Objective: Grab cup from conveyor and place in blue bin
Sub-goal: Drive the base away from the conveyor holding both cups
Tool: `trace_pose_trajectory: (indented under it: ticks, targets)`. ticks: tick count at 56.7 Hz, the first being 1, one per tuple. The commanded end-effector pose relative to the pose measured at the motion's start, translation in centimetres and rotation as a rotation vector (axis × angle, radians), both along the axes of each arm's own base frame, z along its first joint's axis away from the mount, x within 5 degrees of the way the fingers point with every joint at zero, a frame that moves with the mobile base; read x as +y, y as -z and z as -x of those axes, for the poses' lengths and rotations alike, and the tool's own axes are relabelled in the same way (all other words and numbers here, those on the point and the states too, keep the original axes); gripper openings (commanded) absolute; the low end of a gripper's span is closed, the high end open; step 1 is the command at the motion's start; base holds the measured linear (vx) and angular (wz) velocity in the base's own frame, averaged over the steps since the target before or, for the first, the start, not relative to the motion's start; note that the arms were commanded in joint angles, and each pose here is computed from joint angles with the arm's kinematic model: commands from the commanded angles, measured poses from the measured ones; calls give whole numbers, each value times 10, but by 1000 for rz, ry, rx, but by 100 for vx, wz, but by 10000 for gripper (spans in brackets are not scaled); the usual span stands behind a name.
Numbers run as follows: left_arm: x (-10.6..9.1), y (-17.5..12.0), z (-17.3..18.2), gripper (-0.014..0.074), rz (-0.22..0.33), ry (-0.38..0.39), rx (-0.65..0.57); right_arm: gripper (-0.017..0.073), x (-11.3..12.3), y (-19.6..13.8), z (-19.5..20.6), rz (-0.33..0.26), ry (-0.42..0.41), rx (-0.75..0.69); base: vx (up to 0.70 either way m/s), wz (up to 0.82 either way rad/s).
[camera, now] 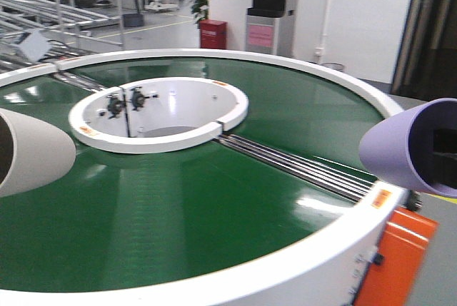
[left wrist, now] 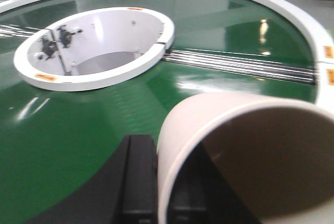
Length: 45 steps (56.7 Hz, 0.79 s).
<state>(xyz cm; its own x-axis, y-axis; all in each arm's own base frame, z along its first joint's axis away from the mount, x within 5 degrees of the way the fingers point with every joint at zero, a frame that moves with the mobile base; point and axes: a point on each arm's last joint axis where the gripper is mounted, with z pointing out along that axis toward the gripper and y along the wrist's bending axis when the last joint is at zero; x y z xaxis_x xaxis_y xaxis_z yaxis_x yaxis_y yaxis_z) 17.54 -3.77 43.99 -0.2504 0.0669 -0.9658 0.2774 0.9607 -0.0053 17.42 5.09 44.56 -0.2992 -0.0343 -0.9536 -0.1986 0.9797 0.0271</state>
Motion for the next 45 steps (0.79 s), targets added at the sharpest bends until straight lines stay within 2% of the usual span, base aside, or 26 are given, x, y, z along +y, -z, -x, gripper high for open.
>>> trace_pose_trajectory:
  ticks: [1,45]
  targets:
    - [0,-18,3,-8,48,-10,-117,-8,-1,-18,4,-18,-13,-122,-20,-40]
    - [0,-18,3,-8,48,-10,-117,-8,-1,-18,4,-18,-13,-122,-11,-51]
